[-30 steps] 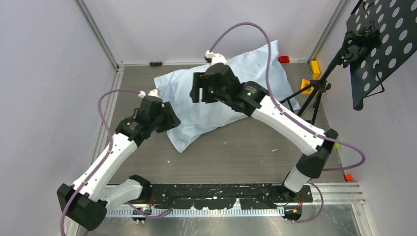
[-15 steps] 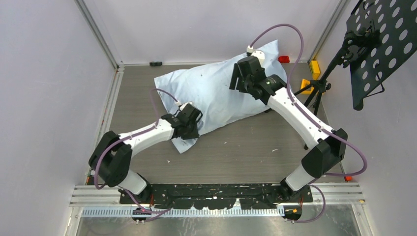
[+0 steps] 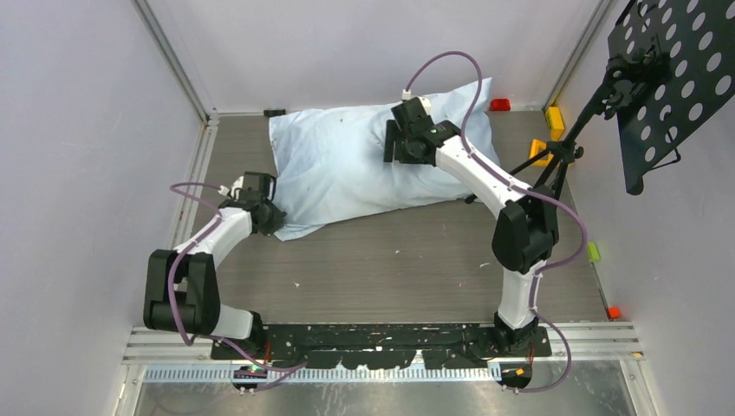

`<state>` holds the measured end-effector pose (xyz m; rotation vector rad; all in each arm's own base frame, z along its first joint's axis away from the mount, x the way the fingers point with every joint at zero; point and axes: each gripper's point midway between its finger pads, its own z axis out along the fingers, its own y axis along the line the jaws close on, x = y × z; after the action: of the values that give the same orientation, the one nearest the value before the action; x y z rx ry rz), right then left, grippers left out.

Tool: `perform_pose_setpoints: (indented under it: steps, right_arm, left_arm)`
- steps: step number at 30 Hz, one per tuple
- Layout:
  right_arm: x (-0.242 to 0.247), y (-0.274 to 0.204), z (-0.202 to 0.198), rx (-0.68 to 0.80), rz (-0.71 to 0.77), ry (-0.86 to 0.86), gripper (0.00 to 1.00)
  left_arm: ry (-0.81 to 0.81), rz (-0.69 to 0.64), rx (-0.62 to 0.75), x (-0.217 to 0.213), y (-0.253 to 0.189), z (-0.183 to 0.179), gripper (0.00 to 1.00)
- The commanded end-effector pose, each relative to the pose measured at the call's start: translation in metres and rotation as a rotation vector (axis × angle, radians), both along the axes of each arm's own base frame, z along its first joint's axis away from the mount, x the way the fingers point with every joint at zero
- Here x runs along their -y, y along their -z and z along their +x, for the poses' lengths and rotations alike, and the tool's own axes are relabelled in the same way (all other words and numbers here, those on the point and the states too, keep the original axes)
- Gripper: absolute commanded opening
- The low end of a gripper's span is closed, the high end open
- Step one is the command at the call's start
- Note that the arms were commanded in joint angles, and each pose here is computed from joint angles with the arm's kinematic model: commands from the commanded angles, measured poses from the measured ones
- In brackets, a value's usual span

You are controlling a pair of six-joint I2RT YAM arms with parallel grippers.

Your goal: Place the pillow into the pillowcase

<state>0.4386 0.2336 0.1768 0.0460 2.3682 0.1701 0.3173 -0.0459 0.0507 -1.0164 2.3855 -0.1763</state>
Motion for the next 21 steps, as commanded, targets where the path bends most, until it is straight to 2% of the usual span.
perform_pose_setpoints:
  steps: [1,4,6,10,15,19,21]
  right_arm:
    - [-0.054,-0.003,-0.006,-0.034,0.126,-0.134,0.74]
    - [-0.068,-0.009,-0.013,-0.034,0.140,-0.171,0.74]
    - [-0.068,-0.020,-0.016,-0.021,0.145,-0.175,0.74]
    - [-0.057,-0.057,-0.021,0.039,0.156,-0.148,0.74]
    - [-0.041,-0.109,-0.040,0.131,0.213,-0.119,0.78]
    - [-0.026,-0.133,-0.061,0.190,0.276,-0.100,0.79]
    - [-0.019,-0.141,-0.073,0.214,0.306,-0.094,0.82]
  left_arm:
    - [0.016,0.022,0.084,-0.012,-0.038,0.010,0.00]
    - [0.076,0.036,0.133,-0.011,-0.063,0.014,0.07]
    - [0.149,0.044,0.170,-0.006,-0.082,0.017,0.20]
    - [0.290,0.030,0.229,0.013,-0.114,0.013,0.39]
    - [0.497,0.046,0.335,0.055,-0.163,-0.003,0.64]
    - [0.624,0.050,0.387,0.088,-0.191,-0.019,0.79]
    - [0.675,0.053,0.407,0.105,-0.201,-0.026,0.94]
